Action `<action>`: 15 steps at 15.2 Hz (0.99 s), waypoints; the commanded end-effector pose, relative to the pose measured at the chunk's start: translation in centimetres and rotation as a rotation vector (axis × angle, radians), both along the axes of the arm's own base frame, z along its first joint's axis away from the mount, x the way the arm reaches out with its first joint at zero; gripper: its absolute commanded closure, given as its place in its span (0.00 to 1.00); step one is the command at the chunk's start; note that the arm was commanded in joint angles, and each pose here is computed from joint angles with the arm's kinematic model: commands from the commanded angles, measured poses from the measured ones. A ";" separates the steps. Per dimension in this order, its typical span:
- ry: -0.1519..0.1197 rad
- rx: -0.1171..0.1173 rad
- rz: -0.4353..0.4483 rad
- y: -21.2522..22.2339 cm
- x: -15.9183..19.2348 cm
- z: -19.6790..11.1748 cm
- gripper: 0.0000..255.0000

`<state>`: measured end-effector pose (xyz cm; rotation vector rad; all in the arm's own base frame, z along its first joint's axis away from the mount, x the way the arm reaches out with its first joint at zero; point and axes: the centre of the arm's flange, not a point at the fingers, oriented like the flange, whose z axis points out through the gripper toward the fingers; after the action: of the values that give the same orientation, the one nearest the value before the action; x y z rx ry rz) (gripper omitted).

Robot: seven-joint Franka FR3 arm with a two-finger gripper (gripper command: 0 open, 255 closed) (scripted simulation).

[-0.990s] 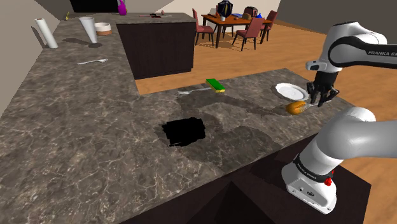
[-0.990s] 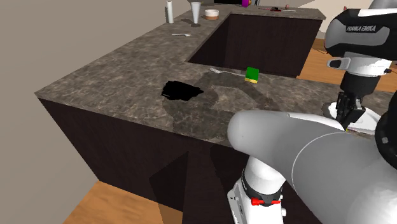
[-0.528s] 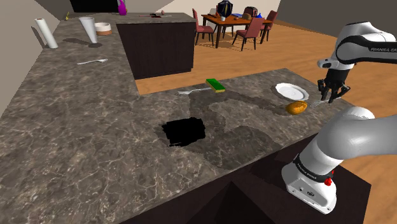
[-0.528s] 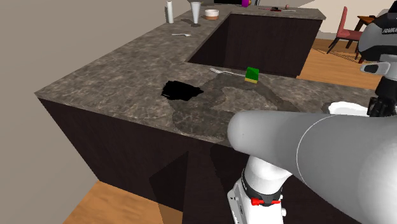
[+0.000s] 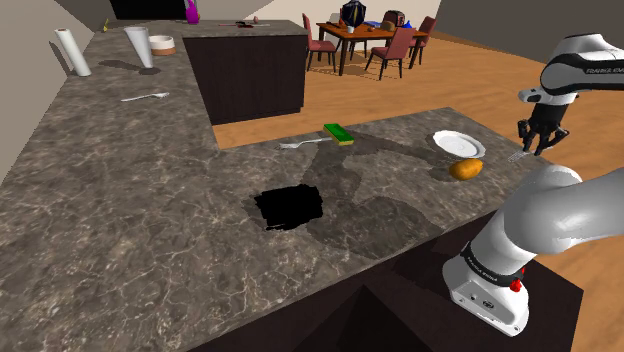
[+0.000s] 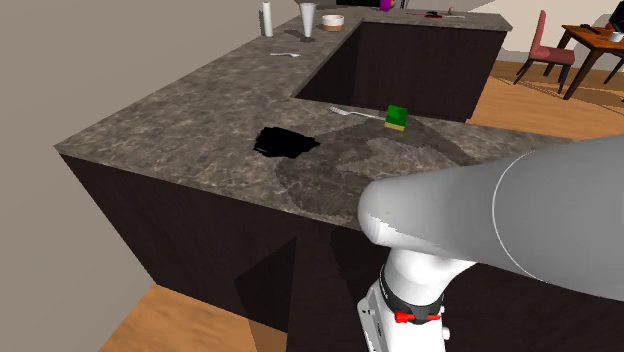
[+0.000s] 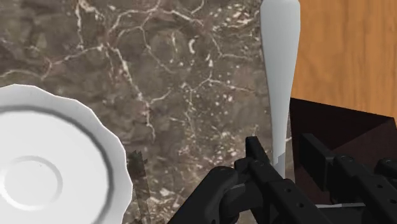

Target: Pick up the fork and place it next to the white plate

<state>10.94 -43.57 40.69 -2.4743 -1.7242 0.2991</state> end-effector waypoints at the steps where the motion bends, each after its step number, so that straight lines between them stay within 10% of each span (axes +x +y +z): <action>1: 0.001 -0.001 0.000 -2.9 -0.9 0.1 1.00; 15: 0.001 -0.001 0.000 -13.8 -4.1 -2.4 1.00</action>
<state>6.82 -57.45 38.80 -2.4743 -1.7242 0.3013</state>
